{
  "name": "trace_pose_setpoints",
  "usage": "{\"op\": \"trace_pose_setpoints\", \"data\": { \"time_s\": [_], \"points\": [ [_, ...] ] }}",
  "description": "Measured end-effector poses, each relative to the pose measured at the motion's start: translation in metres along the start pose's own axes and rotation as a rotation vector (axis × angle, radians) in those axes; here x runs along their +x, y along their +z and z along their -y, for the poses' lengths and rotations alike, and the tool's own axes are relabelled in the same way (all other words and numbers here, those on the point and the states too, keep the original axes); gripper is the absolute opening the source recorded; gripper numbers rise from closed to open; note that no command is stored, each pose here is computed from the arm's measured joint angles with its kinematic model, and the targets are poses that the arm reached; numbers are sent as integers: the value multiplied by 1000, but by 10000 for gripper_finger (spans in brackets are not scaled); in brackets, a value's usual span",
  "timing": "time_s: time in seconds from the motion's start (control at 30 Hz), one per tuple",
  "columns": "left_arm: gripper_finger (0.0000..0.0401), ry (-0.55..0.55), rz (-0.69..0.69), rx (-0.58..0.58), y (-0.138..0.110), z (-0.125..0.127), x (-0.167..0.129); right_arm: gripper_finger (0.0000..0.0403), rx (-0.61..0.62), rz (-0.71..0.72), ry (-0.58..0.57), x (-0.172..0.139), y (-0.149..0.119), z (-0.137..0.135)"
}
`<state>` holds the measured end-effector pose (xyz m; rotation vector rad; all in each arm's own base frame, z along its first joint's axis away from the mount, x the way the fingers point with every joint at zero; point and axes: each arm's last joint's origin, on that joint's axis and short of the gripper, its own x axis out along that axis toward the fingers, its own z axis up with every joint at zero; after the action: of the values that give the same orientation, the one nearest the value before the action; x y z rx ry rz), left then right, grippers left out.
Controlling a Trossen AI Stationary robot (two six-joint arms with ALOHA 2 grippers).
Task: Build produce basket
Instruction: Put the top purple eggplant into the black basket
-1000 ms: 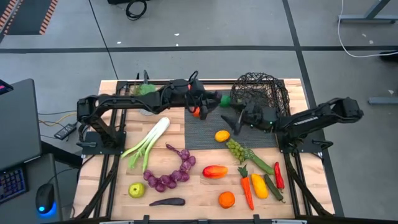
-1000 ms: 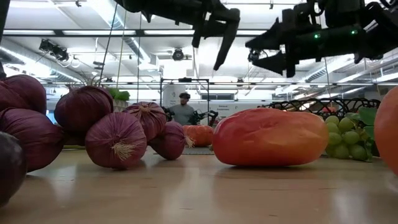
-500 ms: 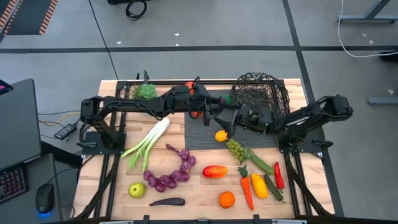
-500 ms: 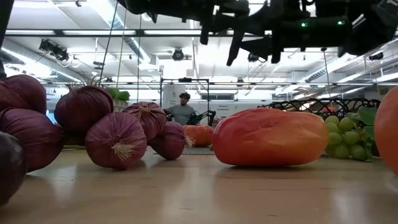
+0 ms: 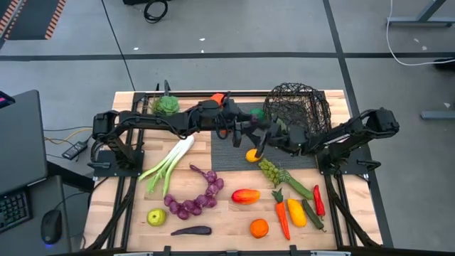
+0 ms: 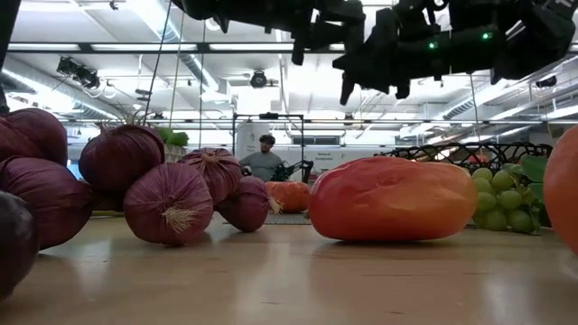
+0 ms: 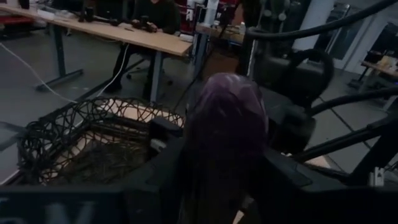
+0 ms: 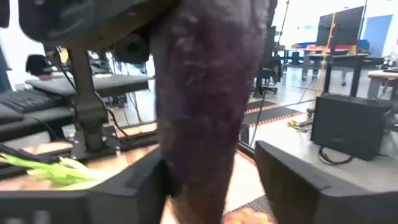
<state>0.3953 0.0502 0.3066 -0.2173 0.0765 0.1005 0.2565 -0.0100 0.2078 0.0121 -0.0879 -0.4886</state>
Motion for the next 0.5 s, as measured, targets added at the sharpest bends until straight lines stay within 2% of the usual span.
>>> {"op": "trace_pose_setpoints", "data": {
  "time_s": [0.17, 0.27, 0.37, 0.5],
  "points": [
    [176, 25, -63, 32, 2, -7, -7, 110, -75, -33, -73, -3, -3, -3],
    [183, 45, -155, 98, 7, -11, -21, 73, -126, -64, -144, -6, -6, -5],
    [187, 69, -232, 100, 11, -15, -35, 69, -189, -87, -245, -10, -6, -6],
    [186, 98, -349, 93, 11, -17, -52, 86, -277, -115, -421, -16, -1, -4]
  ]
}}
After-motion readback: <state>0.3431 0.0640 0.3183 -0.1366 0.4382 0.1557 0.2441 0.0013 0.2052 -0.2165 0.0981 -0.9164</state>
